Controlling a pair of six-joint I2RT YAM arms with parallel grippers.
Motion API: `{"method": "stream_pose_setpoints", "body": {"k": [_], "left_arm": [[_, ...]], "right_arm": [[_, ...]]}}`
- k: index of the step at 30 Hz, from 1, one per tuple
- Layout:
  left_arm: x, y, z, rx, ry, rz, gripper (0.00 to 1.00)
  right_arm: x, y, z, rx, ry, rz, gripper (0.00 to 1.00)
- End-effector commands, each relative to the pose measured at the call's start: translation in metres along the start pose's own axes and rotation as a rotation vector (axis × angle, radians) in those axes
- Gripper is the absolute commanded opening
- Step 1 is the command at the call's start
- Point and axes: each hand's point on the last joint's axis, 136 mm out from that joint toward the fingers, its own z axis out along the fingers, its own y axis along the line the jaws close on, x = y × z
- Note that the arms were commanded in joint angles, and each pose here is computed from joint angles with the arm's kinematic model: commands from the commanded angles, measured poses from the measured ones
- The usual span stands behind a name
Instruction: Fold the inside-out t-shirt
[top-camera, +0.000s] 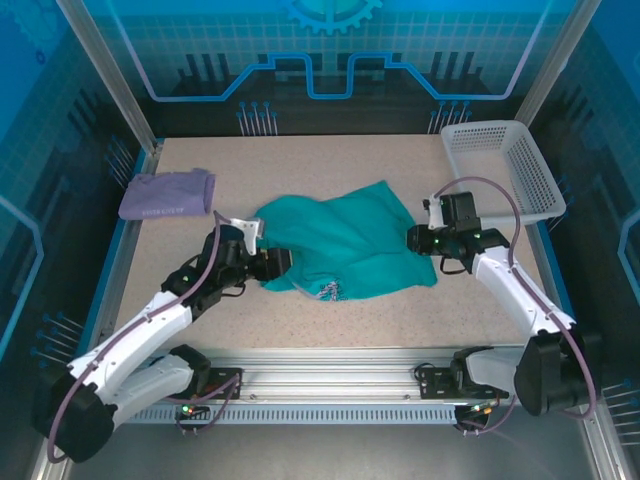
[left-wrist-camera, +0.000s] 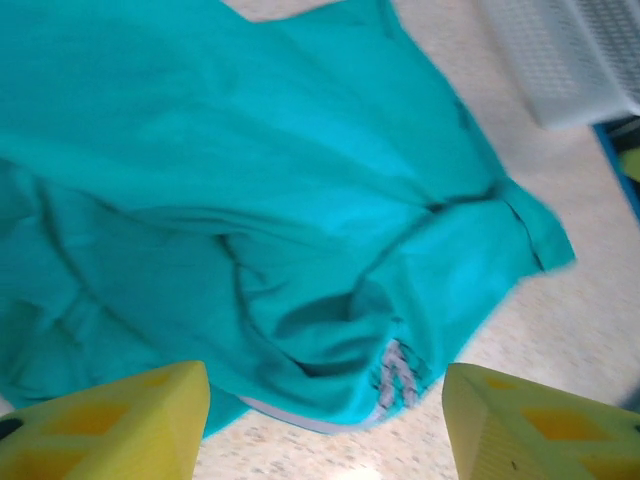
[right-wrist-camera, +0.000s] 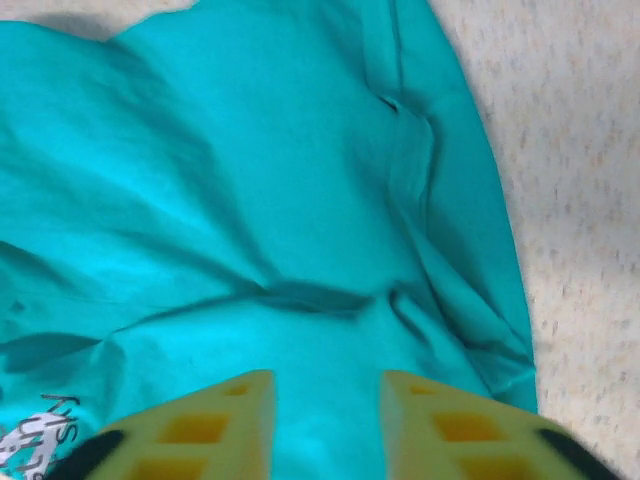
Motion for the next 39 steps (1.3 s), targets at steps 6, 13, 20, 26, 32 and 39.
{"method": "stream_pose_setpoints", "body": {"k": [6,13,20,26,32,39], "left_arm": [[-0.019,0.063,0.043,-0.166,0.029,-0.234,0.69],[-0.007,0.101,0.072,-0.215,0.111,-0.340,0.70],[-0.002,0.100,0.070,-0.198,0.105,-0.335,0.70],[-0.002,0.102,0.054,-0.226,0.086,-0.295,0.70],[-0.006,0.076,0.042,-0.107,0.038,-0.254,0.70],[-0.011,0.038,0.053,-0.011,0.026,-0.146,0.70]], "right_arm": [[-0.007,0.136,0.032,-0.248,-0.041,-0.329,0.54],[0.032,0.222,0.100,-0.386,0.119,-0.456,0.54],[0.046,0.231,0.165,-0.306,0.191,-0.495,0.52],[0.037,0.232,0.178,-0.290,0.188,-0.516,0.16],[0.008,0.231,0.110,-0.435,0.092,-0.446,0.04],[0.000,0.202,0.074,-0.575,0.075,-0.257,0.02]]}}
